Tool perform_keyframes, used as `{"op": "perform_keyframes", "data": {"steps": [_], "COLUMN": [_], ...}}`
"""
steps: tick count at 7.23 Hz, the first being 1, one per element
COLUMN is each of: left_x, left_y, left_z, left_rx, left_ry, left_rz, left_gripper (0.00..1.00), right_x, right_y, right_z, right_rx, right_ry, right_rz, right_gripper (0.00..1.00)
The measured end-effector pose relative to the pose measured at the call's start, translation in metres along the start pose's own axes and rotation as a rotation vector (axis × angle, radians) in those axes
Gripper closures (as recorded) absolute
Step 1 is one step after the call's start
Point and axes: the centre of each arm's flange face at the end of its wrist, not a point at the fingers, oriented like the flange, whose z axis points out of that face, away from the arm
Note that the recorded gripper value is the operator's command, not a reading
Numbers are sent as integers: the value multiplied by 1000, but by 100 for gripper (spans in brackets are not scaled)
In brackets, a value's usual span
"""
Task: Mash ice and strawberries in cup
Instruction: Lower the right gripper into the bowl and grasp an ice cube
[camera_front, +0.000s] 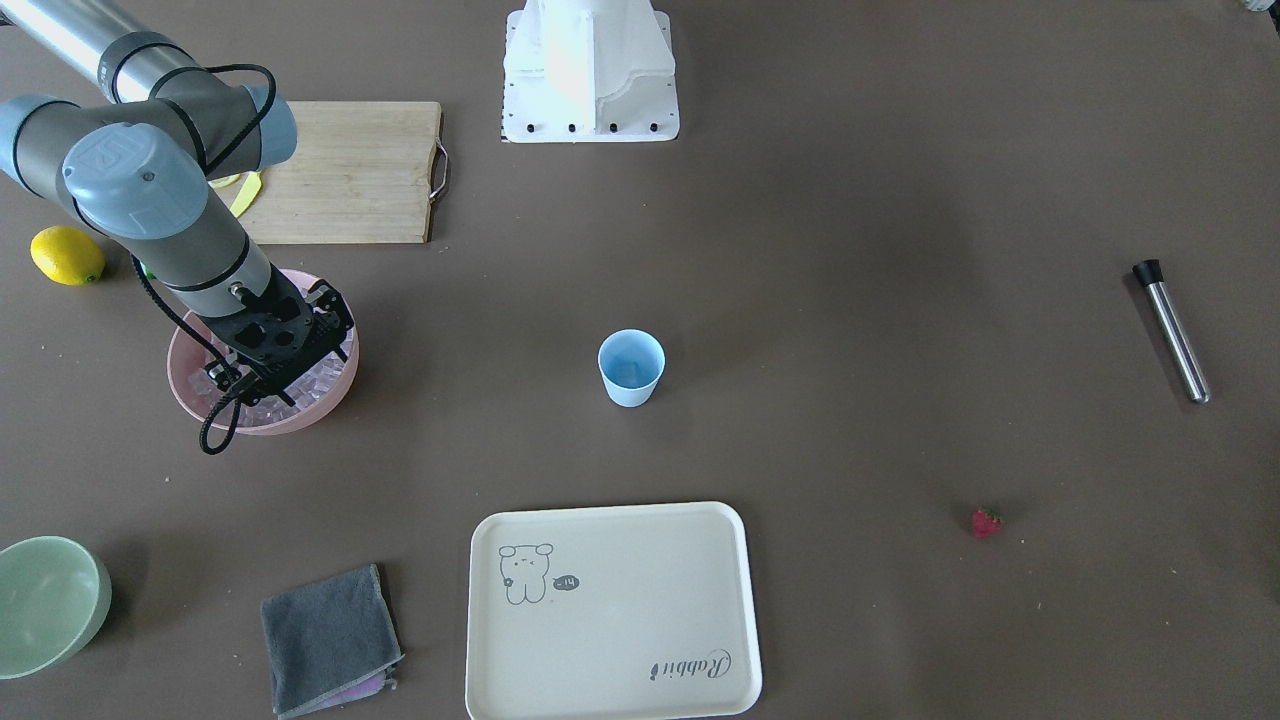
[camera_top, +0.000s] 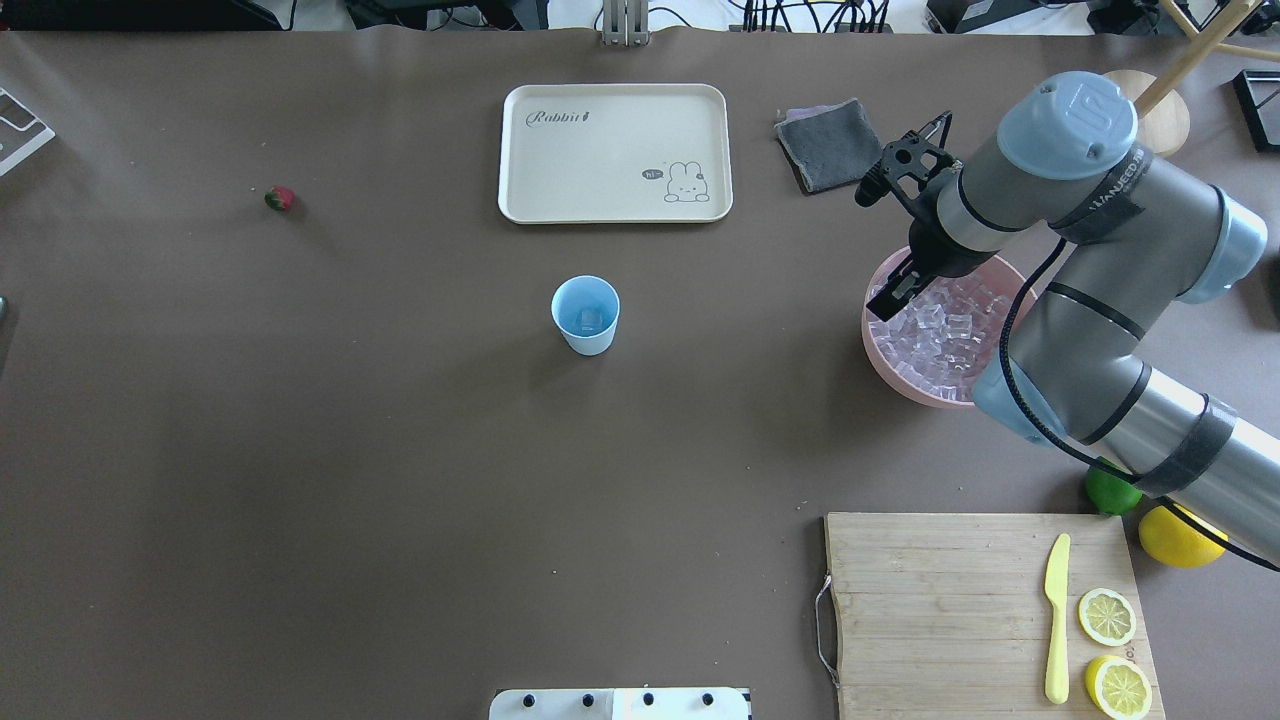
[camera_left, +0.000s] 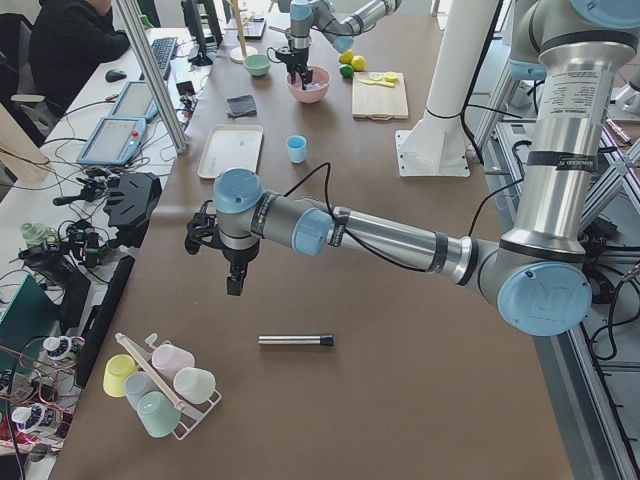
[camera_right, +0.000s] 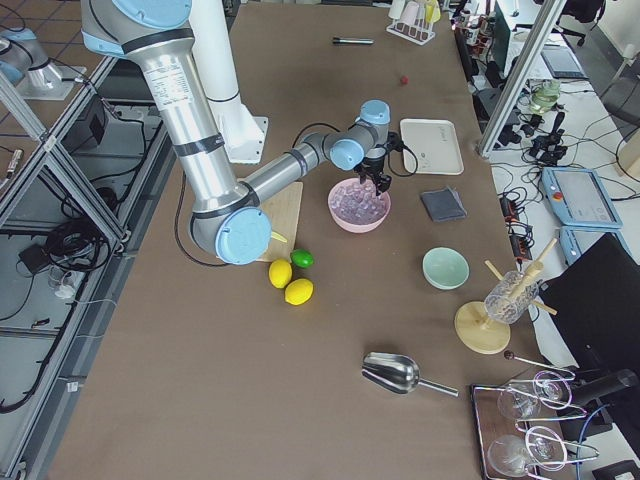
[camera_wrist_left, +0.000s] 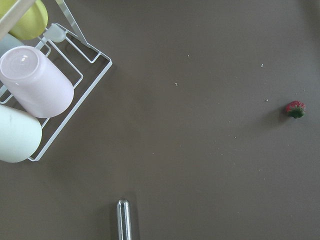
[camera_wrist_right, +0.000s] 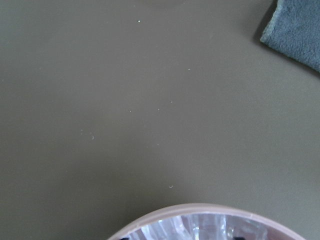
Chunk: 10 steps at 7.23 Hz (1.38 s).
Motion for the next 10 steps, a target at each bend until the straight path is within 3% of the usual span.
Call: {"op": "perform_keyframes", "data": {"steps": [3,5,8,10], "left_x": [-1,0,1,0], "left_y": [1,0,0,0], "left_z": [1,0,0,0], "left_rx": [-2,-1,1,0], "left_ry": [0,0,0,0], "left_rz": [-2,-1,1,-1], "left_gripper": [2,2,2,2], "right_x": [-3,-3,5,4], "right_y": [0,0,-1,-5], "right_z": [8,6,-6,-40], "right_rx": [-11,-7,8,41], "right_ry": [4,6,8,4], "right_rz": [-6,-8,4,25], "right_gripper": [62,69,71,73]}}
